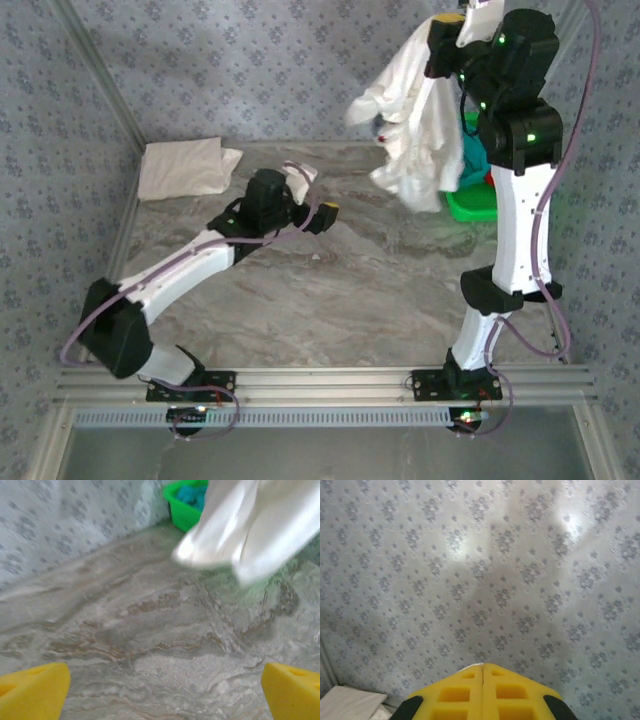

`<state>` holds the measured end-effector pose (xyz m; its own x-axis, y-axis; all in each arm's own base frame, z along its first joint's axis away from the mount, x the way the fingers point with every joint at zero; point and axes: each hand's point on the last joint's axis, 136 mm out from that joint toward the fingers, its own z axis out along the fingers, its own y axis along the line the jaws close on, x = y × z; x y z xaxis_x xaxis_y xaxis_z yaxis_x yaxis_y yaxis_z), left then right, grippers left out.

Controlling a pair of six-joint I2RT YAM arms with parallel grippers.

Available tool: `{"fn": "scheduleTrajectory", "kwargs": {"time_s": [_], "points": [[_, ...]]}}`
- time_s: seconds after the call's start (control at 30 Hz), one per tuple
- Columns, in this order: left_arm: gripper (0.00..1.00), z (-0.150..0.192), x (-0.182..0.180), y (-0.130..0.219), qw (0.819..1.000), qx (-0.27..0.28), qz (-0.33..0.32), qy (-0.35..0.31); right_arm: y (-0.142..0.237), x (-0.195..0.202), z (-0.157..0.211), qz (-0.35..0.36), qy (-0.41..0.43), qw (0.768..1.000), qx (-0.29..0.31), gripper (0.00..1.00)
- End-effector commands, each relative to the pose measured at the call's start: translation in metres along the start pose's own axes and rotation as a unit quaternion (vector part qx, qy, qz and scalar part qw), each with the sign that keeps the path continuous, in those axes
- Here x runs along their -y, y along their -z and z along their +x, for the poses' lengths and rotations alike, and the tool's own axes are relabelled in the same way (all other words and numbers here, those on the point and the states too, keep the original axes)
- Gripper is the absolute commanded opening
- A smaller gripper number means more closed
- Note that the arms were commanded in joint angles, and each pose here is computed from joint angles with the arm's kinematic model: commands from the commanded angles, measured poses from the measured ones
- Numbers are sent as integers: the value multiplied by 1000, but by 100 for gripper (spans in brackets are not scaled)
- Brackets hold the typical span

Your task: Fold and stack the t-shirts

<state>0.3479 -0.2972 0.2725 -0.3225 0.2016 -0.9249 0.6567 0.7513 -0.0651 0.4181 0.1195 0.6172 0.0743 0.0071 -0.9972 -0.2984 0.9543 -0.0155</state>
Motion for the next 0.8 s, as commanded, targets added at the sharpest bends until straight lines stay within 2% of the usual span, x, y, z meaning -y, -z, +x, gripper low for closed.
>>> {"fn": "scheduleTrajectory", "kwargs": {"time_s": [0.0,0.1,0.13,0.17,0.27,0.3,0.4,0.47,0.57,0.67,0.77], "points": [[98,-27,-16,36,997,58,-51,-19,-23,-20,23,-26,6,999,-18,0],[98,-15,-31,59,993,70,-90,-22,-57,-30,97,-15,-16,995,-96,51],[98,-9,-39,67,992,71,-105,-15,-64,-28,129,-7,-36,991,-132,63],[98,-1,-48,72,991,68,-116,-4,-70,-20,149,6,-44,988,-150,67],[98,24,-70,82,990,59,-115,50,-73,15,209,46,-122,970,-205,72],[98,32,-76,83,990,50,-114,67,-71,27,224,57,-143,965,-211,78],[98,49,-74,69,994,16,-90,61,-59,38,267,78,-169,952,-242,81],[98,61,-72,51,995,-21,-82,54,-50,28,296,68,-180,945,-266,80],[98,81,-70,19,995,-61,-57,58,-31,-6,351,30,-196,926,-322,81],[98,94,-50,-13,995,-94,-4,31,-1,-33,399,11,-210,908,-362,81],[98,108,-15,-41,989,-140,46,-9,34,-39,434,22,-241,891,-385,82]]}}
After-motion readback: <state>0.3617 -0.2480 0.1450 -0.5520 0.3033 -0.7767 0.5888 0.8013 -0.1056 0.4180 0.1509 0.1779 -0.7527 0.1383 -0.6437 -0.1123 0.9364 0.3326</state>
